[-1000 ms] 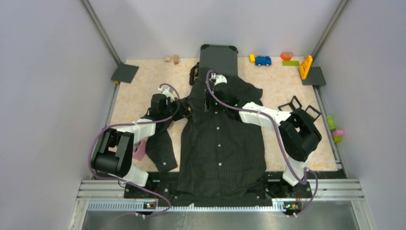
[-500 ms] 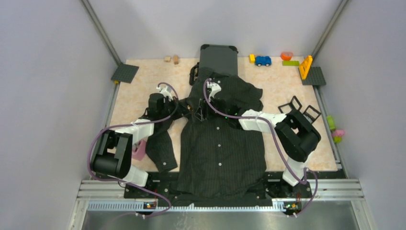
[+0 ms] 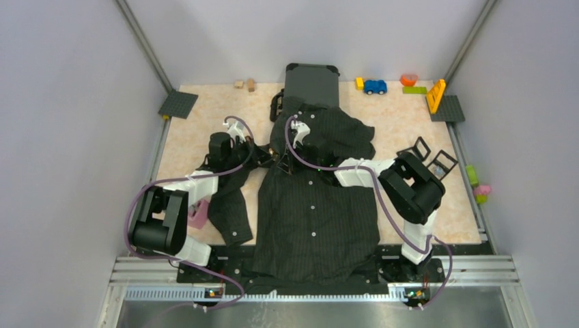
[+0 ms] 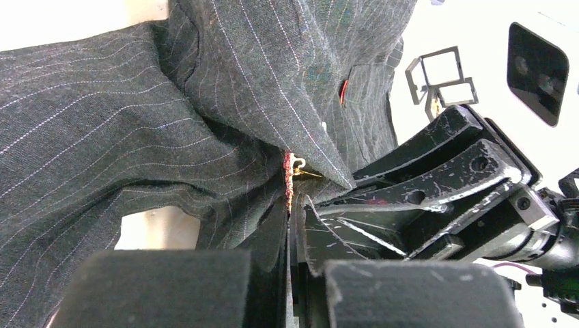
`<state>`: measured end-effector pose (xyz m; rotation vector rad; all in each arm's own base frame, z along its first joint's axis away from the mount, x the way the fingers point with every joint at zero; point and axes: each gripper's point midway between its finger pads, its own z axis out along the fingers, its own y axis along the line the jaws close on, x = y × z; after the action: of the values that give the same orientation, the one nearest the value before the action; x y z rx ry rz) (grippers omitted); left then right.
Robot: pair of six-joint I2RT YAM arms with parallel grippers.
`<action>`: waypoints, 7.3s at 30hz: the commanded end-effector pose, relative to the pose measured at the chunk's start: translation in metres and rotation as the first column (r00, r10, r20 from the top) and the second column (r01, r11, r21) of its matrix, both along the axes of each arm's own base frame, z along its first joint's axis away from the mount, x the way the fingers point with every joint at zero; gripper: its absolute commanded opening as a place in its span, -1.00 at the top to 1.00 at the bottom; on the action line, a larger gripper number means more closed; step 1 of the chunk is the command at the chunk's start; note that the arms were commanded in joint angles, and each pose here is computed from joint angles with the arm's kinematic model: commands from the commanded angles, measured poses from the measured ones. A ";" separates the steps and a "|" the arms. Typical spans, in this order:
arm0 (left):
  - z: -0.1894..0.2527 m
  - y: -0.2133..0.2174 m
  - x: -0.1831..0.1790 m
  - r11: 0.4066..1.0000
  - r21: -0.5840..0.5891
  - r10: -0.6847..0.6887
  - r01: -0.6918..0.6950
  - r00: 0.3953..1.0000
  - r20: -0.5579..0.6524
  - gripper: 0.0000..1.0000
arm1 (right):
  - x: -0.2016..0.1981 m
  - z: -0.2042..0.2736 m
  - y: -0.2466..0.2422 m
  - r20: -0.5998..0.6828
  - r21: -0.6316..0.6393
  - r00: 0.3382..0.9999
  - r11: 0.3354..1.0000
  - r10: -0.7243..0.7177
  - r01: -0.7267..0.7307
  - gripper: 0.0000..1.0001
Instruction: Pin the brooch onto the clothing
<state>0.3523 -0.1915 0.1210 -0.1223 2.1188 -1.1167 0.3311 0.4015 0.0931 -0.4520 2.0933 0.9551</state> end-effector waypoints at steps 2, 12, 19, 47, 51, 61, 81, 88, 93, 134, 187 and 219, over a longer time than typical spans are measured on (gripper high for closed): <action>0.022 -0.007 0.002 0.997 -0.061 -0.044 0.050 0.994 0.098 1.00 | 0.001 0.019 0.021 0.055 0.079 0.997 0.995 0.057 -0.061 0.97; 0.028 -0.013 -0.005 0.989 -0.091 -0.102 0.113 0.987 0.126 1.00 | -0.003 0.019 0.027 0.061 0.097 0.992 0.989 0.108 -0.114 1.00; 0.035 -0.017 -0.013 0.982 -0.092 -0.148 0.165 0.975 0.166 1.00 | -0.005 0.016 0.031 0.061 0.098 0.990 0.986 0.131 -0.136 1.00; 0.046 -0.003 -0.019 0.986 -0.136 -0.081 0.094 0.992 0.095 1.00 | -0.016 0.123 -0.022 0.256 0.099 0.965 0.992 0.053 -0.080 0.01; 0.049 -0.005 -0.021 0.983 -0.144 -0.103 0.117 0.989 0.102 1.00 | -0.011 0.130 -0.042 0.279 0.100 0.960 0.994 0.009 -0.039 -0.07; 0.055 -0.007 -0.022 0.978 -0.159 -0.116 0.133 0.987 0.108 1.00 | -0.003 0.095 -0.036 0.262 0.084 0.965 0.995 0.032 -0.056 -0.10; 0.054 -0.006 -0.017 0.978 -0.174 -0.109 0.116 0.993 0.050 1.00 | -0.004 0.051 -0.021 0.255 0.052 0.959 0.988 0.127 -0.144 -0.15; 0.055 -0.006 -0.016 0.976 -0.181 -0.112 0.118 0.993 0.044 1.00 | -0.022 0.063 -0.024 0.239 0.143 0.963 0.976 0.125 -0.162 -0.15; 0.055 -0.006 -0.016 0.976 -0.179 -0.116 0.122 0.992 0.045 1.00 | -0.027 0.066 -0.018 0.238 0.167 0.962 0.971 0.131 -0.174 -0.10; 0.056 -0.015 -0.032 0.953 -0.205 -0.217 0.223 0.975 0.053 1.00 | -0.013 0.055 0.017 0.210 0.244 0.965 0.947 0.160 -0.210 1.00; 0.040 -0.016 -0.017 0.971 -0.149 -0.200 0.188 0.978 -0.067 1.00 | 0.016 0.079 -0.012 0.317 0.163 0.935 0.962 0.160 -0.219 0.45; 0.041 -0.021 -0.027 0.947 -0.053 -0.318 0.317 0.948 -0.013 1.00 | 0.021 0.069 0.008 0.273 0.183 0.945 0.955 0.179 -0.233 0.55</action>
<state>0.3289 -0.2017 0.1391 0.0700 2.2457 -1.3195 0.3422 0.3956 0.1371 -0.6564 1.7956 1.1639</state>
